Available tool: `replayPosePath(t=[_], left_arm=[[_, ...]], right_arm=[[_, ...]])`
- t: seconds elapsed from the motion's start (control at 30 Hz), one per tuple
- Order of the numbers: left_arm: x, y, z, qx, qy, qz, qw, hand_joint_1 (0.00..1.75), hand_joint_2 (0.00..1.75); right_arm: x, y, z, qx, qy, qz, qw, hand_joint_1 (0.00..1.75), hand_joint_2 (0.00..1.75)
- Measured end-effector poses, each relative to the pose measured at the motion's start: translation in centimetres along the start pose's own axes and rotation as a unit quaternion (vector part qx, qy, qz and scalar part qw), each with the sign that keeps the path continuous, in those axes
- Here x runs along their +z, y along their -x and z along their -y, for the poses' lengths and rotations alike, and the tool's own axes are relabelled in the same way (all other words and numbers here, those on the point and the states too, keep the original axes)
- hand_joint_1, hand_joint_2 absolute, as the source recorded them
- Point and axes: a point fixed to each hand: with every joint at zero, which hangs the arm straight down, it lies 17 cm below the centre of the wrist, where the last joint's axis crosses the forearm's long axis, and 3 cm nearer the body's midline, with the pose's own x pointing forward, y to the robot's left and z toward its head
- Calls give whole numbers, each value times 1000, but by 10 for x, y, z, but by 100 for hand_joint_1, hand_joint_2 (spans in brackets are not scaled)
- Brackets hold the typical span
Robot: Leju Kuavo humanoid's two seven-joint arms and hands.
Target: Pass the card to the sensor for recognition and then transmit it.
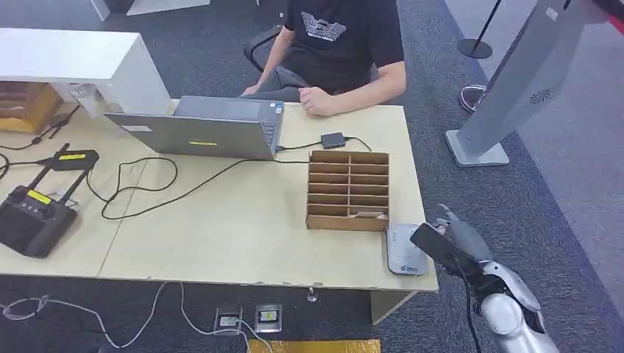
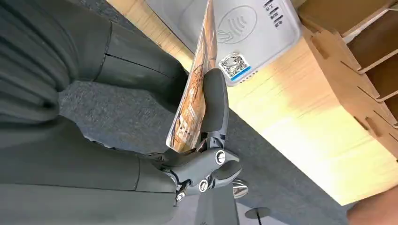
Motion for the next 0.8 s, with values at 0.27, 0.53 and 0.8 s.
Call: replayPosePath(t=[0.27,0.53,0.8], left_arm=[[0,0,0,0,-1,0,1000,0,0],[0,1,1,-2,2,-1,1000,0,0],[0,2,-1,-2,-3,-3,1000,0,0]], right_arm=[[0,1,7,3,6,0,1000,175,175],[4,-4,12,-1,-15,12,1000,175,175],[1,-27,-22,-17,-11,33,999,175,175]])
